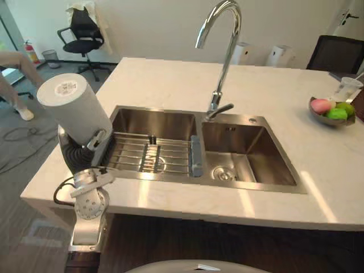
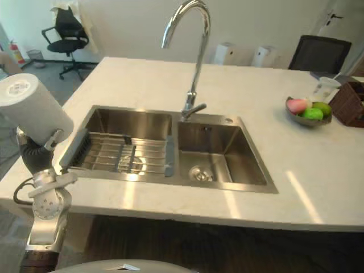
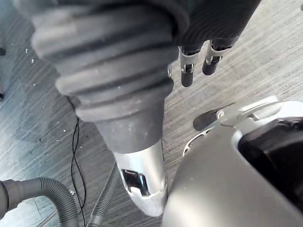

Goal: Walk over to the sink, pick up the cup, carry it to the dishwasher, place the cup inside the dishwasher, then close the dishwasher door

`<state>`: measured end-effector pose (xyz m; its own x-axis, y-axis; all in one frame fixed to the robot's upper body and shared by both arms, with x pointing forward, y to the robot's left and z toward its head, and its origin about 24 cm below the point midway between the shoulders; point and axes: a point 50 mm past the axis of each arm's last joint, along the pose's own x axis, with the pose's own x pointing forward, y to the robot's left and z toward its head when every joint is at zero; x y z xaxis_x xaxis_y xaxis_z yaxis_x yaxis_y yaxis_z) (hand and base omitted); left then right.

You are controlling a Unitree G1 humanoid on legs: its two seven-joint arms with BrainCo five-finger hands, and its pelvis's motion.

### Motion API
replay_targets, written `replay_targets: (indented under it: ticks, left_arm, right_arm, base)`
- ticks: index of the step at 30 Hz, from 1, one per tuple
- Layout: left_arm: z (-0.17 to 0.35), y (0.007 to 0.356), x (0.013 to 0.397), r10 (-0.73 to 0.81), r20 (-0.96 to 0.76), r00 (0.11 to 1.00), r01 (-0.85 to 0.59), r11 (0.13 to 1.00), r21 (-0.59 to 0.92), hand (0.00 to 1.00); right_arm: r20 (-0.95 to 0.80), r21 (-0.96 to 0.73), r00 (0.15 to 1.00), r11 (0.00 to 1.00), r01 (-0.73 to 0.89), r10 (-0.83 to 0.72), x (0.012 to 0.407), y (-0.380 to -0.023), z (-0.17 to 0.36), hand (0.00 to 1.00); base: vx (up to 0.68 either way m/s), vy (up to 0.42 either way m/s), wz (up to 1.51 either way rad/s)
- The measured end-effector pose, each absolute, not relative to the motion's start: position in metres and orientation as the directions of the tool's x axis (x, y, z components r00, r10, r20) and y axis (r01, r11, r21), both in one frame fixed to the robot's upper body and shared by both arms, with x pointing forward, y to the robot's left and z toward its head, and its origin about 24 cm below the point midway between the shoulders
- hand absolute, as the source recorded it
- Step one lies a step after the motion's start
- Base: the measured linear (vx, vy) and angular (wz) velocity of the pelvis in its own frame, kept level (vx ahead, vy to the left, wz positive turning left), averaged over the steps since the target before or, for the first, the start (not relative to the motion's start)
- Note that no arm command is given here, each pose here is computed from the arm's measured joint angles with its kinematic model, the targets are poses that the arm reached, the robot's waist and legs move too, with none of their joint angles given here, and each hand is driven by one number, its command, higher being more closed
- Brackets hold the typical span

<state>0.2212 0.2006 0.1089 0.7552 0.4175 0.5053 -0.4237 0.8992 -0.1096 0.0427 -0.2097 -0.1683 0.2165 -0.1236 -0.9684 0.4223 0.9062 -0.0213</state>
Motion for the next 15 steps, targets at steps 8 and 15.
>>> replay_targets:
  ticks: [8,15]
  left_arm:
    - [0.115,0.192,0.22,0.441,0.523,0.73,-0.412,0.894,-0.179,1.0]
    - [0.099,0.204,0.217,0.524,0.453,0.721,-0.479,0.85,-0.22,1.0]
  right_arm:
    - [-0.969,0.025,0.228,0.872,0.488,-0.1,0.03,-0.208,-0.169,0.0]
    - [-0.953,0.105,0.282,0.755,0.648,-0.11,0.0,-0.208,-0.168,0.0]
  base:
    - [0.0,-0.005,-0.09]
    - [0.04,-0.008,0.23]
